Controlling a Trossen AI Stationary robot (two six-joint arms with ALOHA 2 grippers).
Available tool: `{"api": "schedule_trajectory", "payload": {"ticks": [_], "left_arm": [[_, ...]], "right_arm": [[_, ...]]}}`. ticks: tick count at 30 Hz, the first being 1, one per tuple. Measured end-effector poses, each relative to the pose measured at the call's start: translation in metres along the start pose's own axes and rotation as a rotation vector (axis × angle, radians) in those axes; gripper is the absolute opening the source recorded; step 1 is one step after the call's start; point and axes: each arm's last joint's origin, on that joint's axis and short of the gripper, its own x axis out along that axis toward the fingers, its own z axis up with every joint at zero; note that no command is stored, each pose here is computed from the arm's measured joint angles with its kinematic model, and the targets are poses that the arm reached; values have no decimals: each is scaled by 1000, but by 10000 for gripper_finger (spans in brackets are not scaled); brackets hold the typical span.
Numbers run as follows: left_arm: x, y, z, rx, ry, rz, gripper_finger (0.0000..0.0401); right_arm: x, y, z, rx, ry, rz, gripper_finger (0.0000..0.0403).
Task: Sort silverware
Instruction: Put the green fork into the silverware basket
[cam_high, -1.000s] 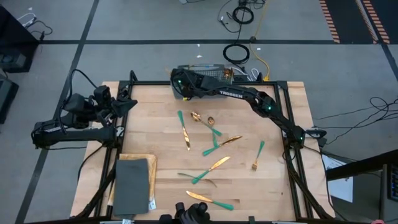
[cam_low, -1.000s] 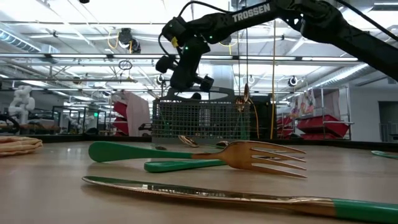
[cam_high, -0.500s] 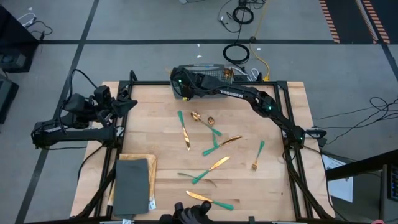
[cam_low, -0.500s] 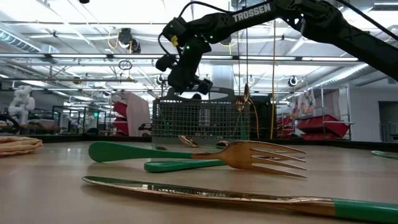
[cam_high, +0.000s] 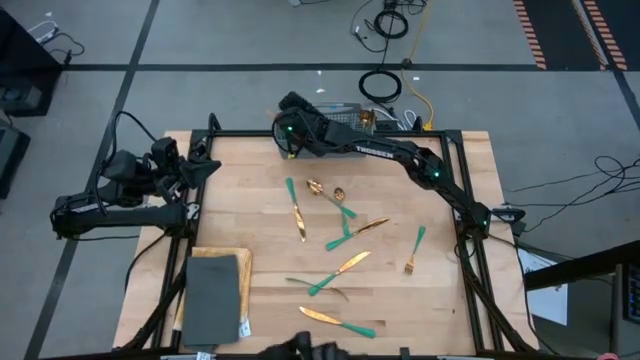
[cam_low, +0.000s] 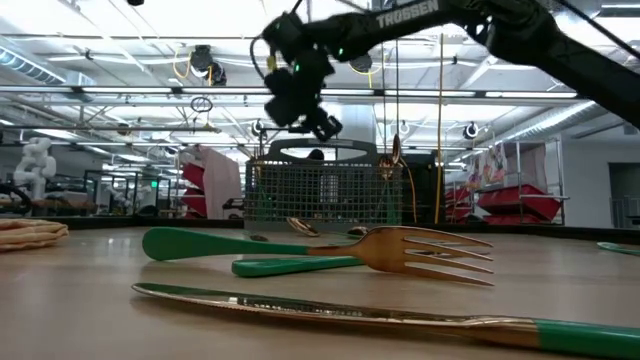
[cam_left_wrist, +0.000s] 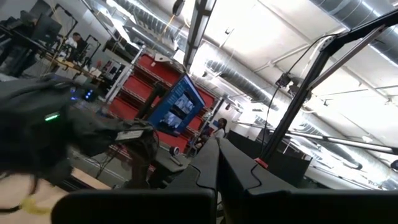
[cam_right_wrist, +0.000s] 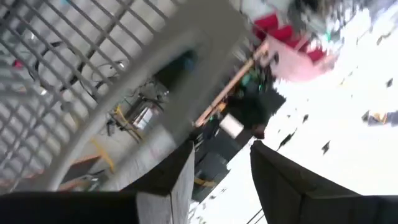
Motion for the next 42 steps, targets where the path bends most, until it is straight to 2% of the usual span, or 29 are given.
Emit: {"api": "schedule_trajectory", "payload": {"ticks": [3, 6, 9, 11, 12, 13, 15, 16, 18, 20, 24, 30, 33, 36, 39, 42], "left_arm": [[0, 1, 0, 0, -10, 16, 6], [0, 1, 1, -1, -29, 42, 6], [0, 1, 1, -2, -32, 45, 6], [0, 1, 1, -2, -31, 45, 6], [0, 1, 1, -1, -31, 45, 6], [0, 1, 1, -2, -31, 45, 6], [0, 1, 1, -1, -29, 46, 6], [0, 2, 0, -2, -25, 49, 6], [0, 4, -3, -5, 8, 72, 6], [0, 8, -8, -8, 59, 111, 6], [0, 13, -15, -16, 121, 163, 6], [-1, 13, -15, -17, 122, 174, 6], [-1, 13, -15, -37, 125, 172, 6], [-1, 13, -15, -43, 126, 169, 6], [-1, 13, -15, -43, 126, 170, 6], [-1, 13, -15, -45, 128, 172, 6]], "right_arm": [[-30, -19, -18, 181, 33, -44, 141], [-65, -32, -37, 484, 86, -69, 141], [-106, -23, -52, 710, 146, -39, 143], [-141, -10, -62, 820, 114, 28, 143], [-159, -1, -67, 878, 57, 124, 142], [-176, 6, -70, 966, -17, 282, 141], [-204, 16, -70, 1156, -142, 703, 136], [-214, 19, -66, 1201, -187, 896, 134], [-239, 24, -53, 1199, -266, 1153, 133], [-267, 30, -37, 1141, -339, 1214, 135], [-308, 51, -2, 961, -412, 1174, 142], [-314, 82, 50, 813, -374, 1199, 155], [-324, 97, 77, 777, -405, 1260, 169], [-337, 113, 101, 750, -454, 1273, 191], [-350, 117, 108, 745, -513, 1282, 213], [-356, 122, 111, 753, -496, 1222, 226]]}}
